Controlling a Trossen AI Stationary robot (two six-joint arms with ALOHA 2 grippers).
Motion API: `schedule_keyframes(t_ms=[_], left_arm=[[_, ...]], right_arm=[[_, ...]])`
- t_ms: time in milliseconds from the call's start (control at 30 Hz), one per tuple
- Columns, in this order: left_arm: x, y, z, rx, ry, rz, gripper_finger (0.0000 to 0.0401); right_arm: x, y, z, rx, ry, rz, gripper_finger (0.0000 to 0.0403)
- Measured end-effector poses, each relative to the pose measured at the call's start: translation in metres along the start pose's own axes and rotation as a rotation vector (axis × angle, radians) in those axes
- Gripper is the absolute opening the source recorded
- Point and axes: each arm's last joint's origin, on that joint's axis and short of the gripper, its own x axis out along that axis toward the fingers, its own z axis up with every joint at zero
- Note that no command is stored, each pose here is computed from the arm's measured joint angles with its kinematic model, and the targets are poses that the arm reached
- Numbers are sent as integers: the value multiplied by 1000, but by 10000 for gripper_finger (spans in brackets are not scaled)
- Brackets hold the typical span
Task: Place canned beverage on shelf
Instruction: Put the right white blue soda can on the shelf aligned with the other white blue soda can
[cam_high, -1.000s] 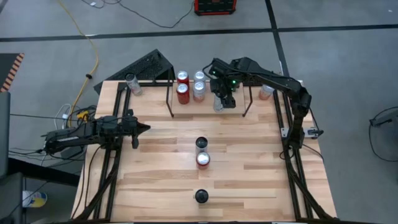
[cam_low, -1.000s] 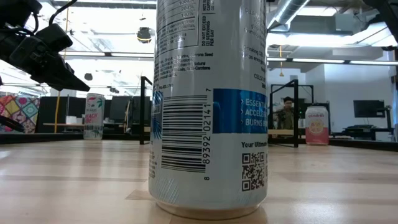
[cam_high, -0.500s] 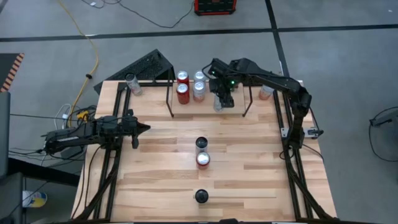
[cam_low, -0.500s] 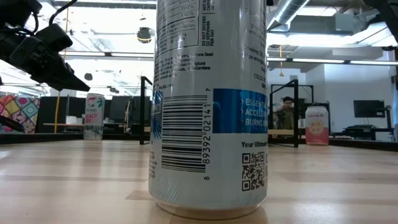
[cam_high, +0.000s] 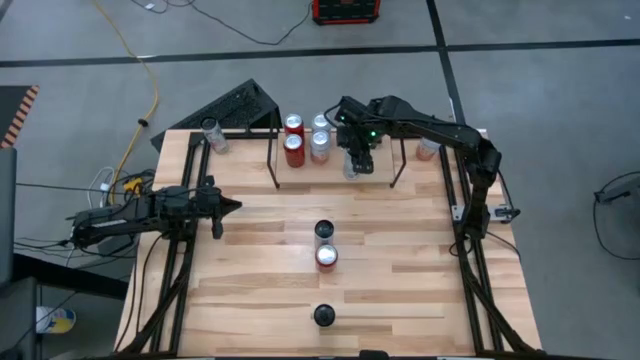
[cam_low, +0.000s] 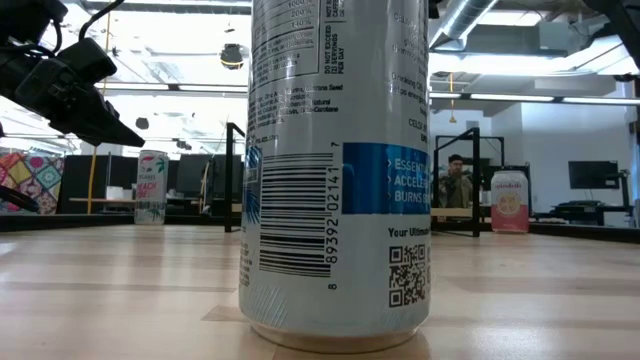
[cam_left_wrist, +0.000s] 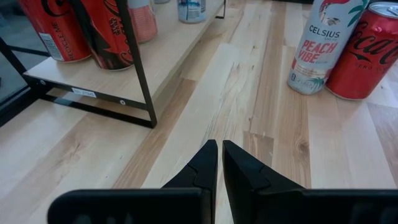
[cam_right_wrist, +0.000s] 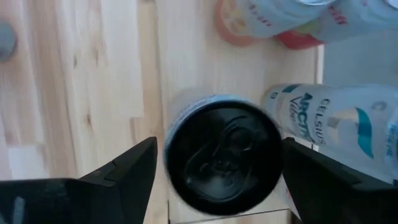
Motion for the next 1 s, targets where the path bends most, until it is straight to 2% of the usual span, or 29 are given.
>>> schedule_keyframes(t_ms=[167, 400, 567, 1000], left_arm=[[0, 0, 0, 0, 0, 0, 11], [0, 0, 0, 0, 0, 0, 11], [0, 0, 0, 0, 0, 0, 11], [0, 0, 0, 0, 0, 0, 11]], right_arm=[[0, 0, 1, 121, -7, -3, 293], [0, 0, 0, 168, -4, -4, 250], [0, -1, 1, 248, -6, -26, 216], [0, -1, 3, 849, -30, -54, 231]])
